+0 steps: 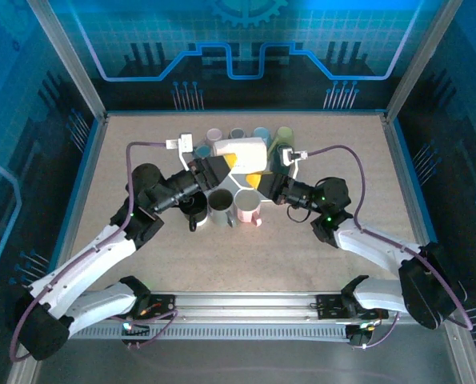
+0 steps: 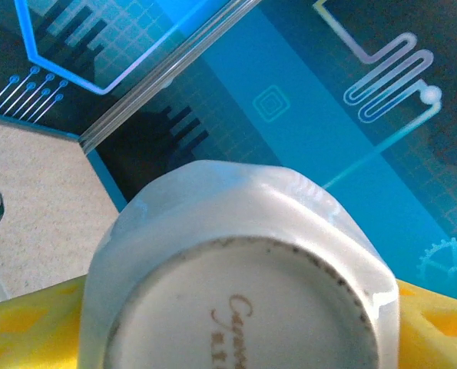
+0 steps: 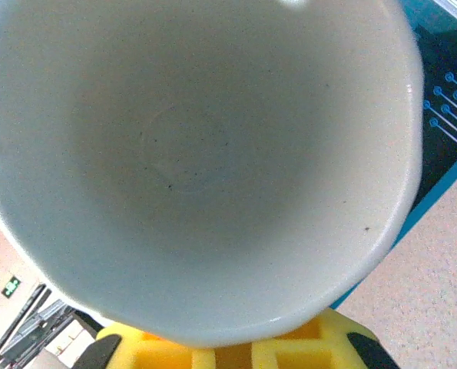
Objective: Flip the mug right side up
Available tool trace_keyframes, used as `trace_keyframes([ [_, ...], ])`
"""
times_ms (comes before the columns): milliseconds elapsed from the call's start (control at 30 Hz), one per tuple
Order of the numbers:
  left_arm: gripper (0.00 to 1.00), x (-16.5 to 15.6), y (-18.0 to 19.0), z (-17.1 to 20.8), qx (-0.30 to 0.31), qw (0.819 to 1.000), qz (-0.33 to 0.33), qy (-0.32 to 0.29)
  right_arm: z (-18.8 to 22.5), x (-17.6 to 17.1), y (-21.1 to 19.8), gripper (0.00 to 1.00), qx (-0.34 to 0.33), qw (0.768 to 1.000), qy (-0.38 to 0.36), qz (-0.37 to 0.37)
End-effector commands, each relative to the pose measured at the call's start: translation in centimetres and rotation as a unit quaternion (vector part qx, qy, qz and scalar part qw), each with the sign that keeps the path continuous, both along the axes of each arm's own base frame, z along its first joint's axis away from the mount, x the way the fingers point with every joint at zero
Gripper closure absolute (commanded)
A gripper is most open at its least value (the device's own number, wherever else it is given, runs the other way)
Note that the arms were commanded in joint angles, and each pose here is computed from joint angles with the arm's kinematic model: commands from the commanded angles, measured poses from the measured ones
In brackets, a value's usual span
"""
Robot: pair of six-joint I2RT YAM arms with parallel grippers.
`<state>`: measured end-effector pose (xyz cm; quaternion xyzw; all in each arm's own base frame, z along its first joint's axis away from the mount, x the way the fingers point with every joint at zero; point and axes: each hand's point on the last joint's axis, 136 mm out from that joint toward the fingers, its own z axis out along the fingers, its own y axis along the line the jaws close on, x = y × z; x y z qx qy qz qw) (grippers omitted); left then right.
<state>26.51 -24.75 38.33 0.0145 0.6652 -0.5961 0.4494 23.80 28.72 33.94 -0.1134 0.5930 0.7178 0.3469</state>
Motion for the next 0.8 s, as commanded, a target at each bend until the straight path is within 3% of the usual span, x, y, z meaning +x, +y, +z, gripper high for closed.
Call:
trace_keyframes([
  [0, 0.03, -2.3, 0.6, 0.4, 0.027, 0.999, -0.011, -0.035, 1.4, 0.8, -1.9, 0.98, 0.015, 0.998, -0.010, -0.052],
  [133, 0.01, -3.0, 2.2, -0.8, 0.096, 0.995, 0.020, -0.030, -0.4, 1.2, -3.7, 1.00, -0.044, 0.994, 0.006, -0.098],
  [233, 0.01, -3.0, 4.2, -2.7, 0.184, 0.981, 0.061, -0.013, -3.6, 1.5, -5.6, 1.00, -0.168, 0.973, 0.029, -0.158],
  [367, 0.01, -3.8, 6.6, -5.1, 0.272, 0.958, 0.088, -0.015, -5.9, 0.8, -9.1, 1.00, -0.311, 0.924, 0.022, -0.220],
  [500, 0.01, -4.4, 7.8, -6.2, 0.309, 0.946, 0.098, -0.030, -7.9, 0.4, -12.7, 1.00, -0.414, 0.869, 0.030, -0.269],
  [667, 0.01, -4.1, 8.0, -7.7, 0.326, 0.939, 0.103, -0.032, -10.9, 0.2, -15.4, 1.00, -0.532, 0.801, 0.053, -0.271],
  [767, 0.01, -3.9, 7.5, -8.2, 0.325, 0.940, 0.095, -0.028, -12.8, 0.1, -15.2, 1.00, -0.582, 0.774, 0.054, -0.243],
])
